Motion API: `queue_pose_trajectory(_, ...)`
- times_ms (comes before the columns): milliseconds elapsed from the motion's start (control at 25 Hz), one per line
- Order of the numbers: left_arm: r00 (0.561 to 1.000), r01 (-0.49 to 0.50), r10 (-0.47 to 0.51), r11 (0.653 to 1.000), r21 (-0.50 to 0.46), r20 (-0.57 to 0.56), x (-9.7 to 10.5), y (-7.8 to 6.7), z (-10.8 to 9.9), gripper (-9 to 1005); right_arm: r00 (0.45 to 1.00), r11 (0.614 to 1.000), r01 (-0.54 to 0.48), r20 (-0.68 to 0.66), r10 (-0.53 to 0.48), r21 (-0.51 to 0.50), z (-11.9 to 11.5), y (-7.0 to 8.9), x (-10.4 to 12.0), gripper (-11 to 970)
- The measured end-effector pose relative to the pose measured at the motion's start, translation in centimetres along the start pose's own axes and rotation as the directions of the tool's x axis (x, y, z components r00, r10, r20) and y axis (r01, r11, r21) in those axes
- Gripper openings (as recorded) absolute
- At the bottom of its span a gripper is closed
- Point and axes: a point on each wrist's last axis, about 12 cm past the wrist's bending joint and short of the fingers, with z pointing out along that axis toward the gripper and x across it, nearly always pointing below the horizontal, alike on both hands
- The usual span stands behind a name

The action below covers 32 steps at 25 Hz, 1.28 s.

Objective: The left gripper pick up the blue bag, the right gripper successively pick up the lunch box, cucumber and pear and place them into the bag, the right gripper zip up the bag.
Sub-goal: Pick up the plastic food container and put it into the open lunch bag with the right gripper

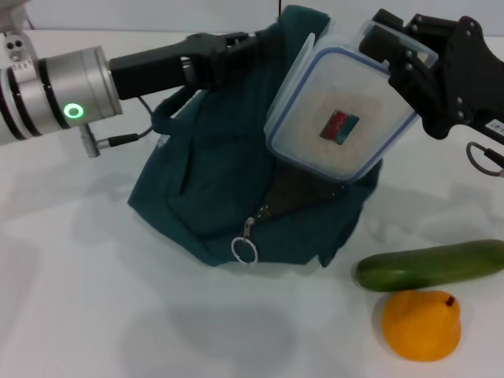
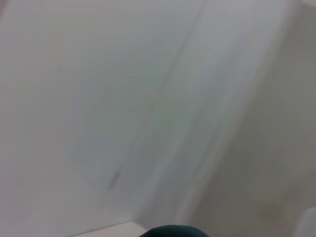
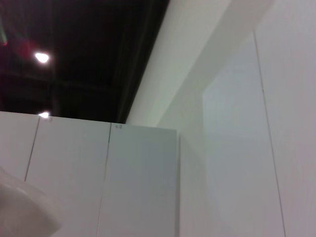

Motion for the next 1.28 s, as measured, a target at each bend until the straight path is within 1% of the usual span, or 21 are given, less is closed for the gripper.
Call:
queue_pose_trajectory(120,1.0,-0.004,0.004,0.998,-0.067,0.0,0.1,0.8,-0.5,103,0.999,0.999,0.037,-0.002,-0.037,0.002,-0.2,0.2,0.1,127)
queue_pose_trajectory(240,1.0,-0.02,0.02,0.993,-0.112,-0.007,0.5,1.2,-0.6,103,0.997,0.997,0.076,-0.018,-0.076,0.003,-0.5,0.4,0.4,128)
queue_pose_trajectory(400,0.999,-0.028,0.025,0.99,-0.139,-0.02,0.8,1.5,-0.7,104,0.994,0.995,0.098,-0.04,-0.098,-0.002,-0.3,0.5,0.8,129)
queue_pose_trajectory(560,0.999,-0.03,0.027,0.99,-0.136,-0.022,0.9,1.4,-0.6,103,0.993,0.994,0.108,-0.052,-0.108,0.0,0.0,0.2,0.9,130)
queue_pose_trajectory(720,0.999,-0.027,0.024,0.992,-0.122,-0.024,1.1,1.2,-0.3,102,0.992,0.993,0.117,-0.045,-0.117,-0.005,0.8,-0.4,0.7,132)
queue_pose_trajectory(880,0.999,-0.026,0.023,0.993,-0.112,-0.03,1.2,1.1,-0.1,101,0.994,0.996,0.091,-0.063,-0.09,0.0,1.4,-0.9,0.8,133)
queue_pose_trajectory(1120,1.0,-0.024,0.022,0.995,-0.1,-0.017,1.1,1.0,0.0,101,0.988,0.998,0.05,-0.148,-0.045,0.024,1.3,-0.8,2.1,135)
queue_pose_trajectory(1280,1.0,-0.024,0.024,0.996,-0.085,-0.008,1.0,0.8,0.0,101,0.978,0.999,0.032,-0.206,-0.027,0.019,1.4,-0.6,3.0,136)
